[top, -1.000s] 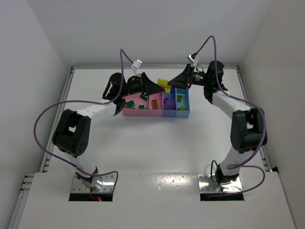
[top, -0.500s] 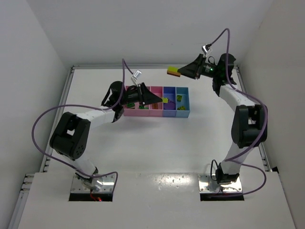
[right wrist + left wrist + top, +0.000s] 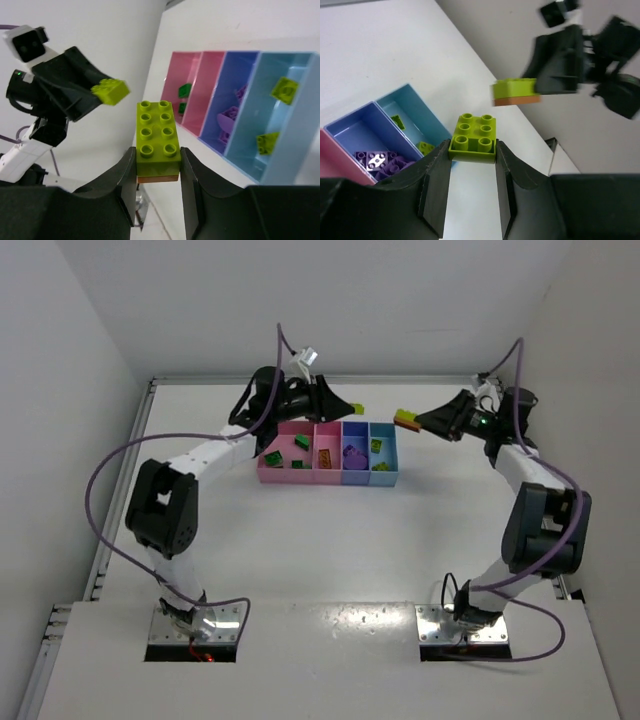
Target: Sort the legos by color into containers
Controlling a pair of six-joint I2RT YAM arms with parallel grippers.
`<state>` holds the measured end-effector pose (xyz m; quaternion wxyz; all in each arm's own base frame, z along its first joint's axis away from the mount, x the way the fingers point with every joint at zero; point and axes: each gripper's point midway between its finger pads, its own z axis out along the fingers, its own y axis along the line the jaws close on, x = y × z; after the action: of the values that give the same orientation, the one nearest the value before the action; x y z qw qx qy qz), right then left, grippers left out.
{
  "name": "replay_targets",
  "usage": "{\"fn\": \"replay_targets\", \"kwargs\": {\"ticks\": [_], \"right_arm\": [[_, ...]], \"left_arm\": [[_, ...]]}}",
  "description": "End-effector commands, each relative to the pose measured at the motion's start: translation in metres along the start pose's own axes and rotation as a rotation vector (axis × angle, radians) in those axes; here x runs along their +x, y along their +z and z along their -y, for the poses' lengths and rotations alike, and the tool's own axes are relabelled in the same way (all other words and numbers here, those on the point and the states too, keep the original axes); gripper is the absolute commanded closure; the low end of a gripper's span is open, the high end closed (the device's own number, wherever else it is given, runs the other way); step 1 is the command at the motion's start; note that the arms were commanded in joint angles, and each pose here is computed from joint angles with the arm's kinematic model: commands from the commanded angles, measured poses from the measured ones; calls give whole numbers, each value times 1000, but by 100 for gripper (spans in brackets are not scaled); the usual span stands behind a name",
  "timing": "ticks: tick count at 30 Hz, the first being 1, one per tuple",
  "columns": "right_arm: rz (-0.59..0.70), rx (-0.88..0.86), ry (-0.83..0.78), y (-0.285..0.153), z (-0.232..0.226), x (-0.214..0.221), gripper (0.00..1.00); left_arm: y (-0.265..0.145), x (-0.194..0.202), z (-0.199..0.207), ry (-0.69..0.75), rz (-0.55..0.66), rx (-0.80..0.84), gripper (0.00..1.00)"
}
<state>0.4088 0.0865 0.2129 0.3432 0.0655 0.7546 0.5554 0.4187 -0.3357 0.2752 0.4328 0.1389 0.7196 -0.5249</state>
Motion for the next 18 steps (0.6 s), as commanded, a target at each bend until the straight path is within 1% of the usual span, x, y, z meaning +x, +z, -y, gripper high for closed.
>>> {"fn": "replay_targets", "kwargs": {"ticks": [1, 2, 3, 5, 7, 8, 9, 10, 11, 12, 13, 16, 17, 18], "right_arm": [[70, 67, -121, -32, -9, -9, 100], [95, 83, -163, -43, -12, -14, 100], [88, 101, -138, -48, -8, -8, 100], [88, 117, -175, -55, -9, -6, 100], [88, 137, -179, -61, -13, -2, 100], [85, 139, -188, -63, -15, 0, 100], [78, 144, -191, -64, -16, 3, 100], [77, 145, -198, -65, -18, 4, 100], [77, 145, -198, -66, -21, 5, 100], [80, 152, -202, -69, -18, 5, 100], [83, 150, -210, -69, -21, 4, 100], [83, 150, -210, -69, -21, 4, 100], [83, 150, -210, -69, -21, 4, 100], [83, 150, -210, -69, -21, 4, 100]], "left_arm": [[35, 25, -27, 4, -78, -83, 76], [40, 24, -30, 6, -76, -82, 76], [48, 31, -33, 7, -97, -92, 76], [67, 39, -38, 13, -116, -91, 76], [74, 46, -49, 2, -131, -101, 76], [80, 50, -46, -10, -136, -93, 76], [85, 63, -58, -25, -162, -98, 76], [90, 70, -56, -39, -173, -94, 75], [93, 68, -58, -37, -170, -92, 75], [98, 80, -62, -48, -193, -97, 75], [101, 76, -62, -29, -185, -90, 74], [109, 92, -68, -43, -215, -97, 69], [113, 91, -65, -31, -217, -97, 66], [113, 91, -65, -31, -217, -97, 58]]}}
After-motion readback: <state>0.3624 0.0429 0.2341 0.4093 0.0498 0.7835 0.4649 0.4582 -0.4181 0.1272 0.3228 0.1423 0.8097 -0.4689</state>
